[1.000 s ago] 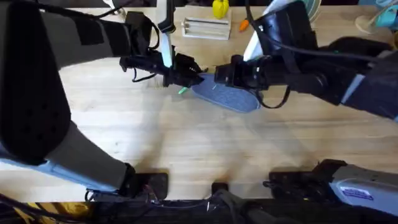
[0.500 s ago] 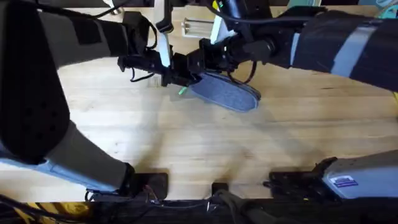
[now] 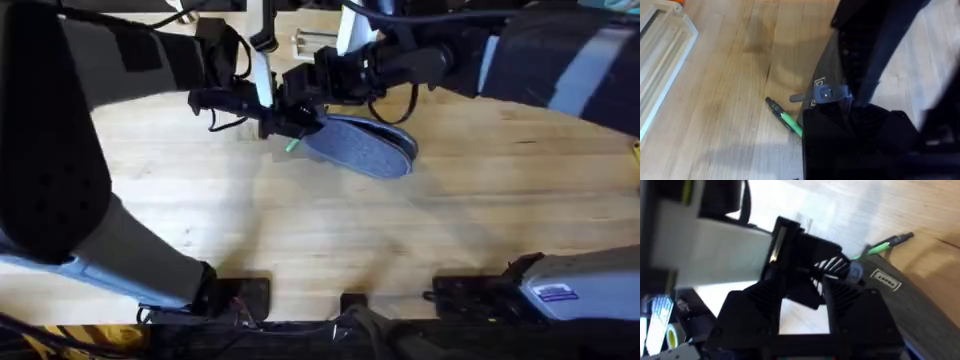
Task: Unzip the bag, pick up the pens from the table one at a time and place them inside, then zip the bag closed.
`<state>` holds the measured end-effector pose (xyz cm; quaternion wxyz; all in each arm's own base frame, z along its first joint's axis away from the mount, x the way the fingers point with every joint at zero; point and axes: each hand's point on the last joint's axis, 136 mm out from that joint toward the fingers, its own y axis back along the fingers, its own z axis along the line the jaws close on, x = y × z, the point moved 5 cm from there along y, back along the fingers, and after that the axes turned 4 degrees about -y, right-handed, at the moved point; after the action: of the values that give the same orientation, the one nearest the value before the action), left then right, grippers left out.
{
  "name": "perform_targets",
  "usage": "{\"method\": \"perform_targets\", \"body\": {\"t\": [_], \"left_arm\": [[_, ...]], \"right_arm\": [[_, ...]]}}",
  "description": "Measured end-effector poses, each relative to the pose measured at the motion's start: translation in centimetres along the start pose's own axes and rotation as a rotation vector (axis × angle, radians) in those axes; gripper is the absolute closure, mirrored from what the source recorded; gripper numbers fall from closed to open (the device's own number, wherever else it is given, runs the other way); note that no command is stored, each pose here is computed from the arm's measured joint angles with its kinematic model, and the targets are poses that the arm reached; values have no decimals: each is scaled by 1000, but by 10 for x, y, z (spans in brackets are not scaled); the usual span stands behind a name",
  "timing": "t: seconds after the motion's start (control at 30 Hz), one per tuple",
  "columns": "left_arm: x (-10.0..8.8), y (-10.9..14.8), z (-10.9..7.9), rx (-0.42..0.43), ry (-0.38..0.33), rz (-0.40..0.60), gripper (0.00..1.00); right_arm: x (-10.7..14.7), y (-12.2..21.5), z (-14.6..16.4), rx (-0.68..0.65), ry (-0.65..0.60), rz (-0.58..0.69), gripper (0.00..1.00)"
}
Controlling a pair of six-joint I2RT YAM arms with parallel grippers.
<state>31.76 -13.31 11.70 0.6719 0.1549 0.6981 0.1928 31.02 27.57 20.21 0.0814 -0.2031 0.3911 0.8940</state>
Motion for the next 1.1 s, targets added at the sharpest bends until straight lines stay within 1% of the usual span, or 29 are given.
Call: {"method": "perform_targets", "body": {"t": [0.03,0.07,0.2,0.23,0.27,0.3,0.33,0.4,0.57,0.73,0.8,0.87,0.93,0.97,1.0,1.1], "left_arm": [[0,0,0,0,0,0,959],[0,0,0,0,-1,0,959],[0,-1,0,1,-3,1,959],[0,-1,0,1,-3,0,959],[0,-1,0,1,-3,0,959],[0,-1,0,1,-3,0,959],[0,-1,0,1,-3,1,959],[0,-1,0,1,-3,0,959],[0,-1,0,1,-3,1,959],[0,-1,0,1,-4,1,948],[-1,-1,-1,4,-4,-4,690],[-3,-4,-2,14,-5,-6,352],[-4,-5,-3,20,-6,-11,75],[-4,-6,-4,23,-5,-12,27],[-5,-6,-4,24,-5,-14,13],[-5,-6,-4,25,-5,-15,7]], "right_arm": [[1,7,2,-6,9,4,490],[2,14,3,-6,16,6,467],[5,47,-5,45,32,9,402],[4,55,-9,67,36,0,348],[3,63,-12,86,47,-12,269],[1,72,-16,110,62,-30,111],[0,81,-18,130,86,-48,31],[-2,97,-19,163,134,-86,7],[-3,130,-15,222,275,-160,5],[-2,142,-14,251,347,-182,5],[0,142,-15,261,356,-171,5],[3,141,-18,271,357,-152,4],[6,141,-19,278,363,-134,5],[8,141,-20,281,368,-123,4],[9,141,-21,284,370,-114,4],[15,141,-24,294,378,-83,4]]}}
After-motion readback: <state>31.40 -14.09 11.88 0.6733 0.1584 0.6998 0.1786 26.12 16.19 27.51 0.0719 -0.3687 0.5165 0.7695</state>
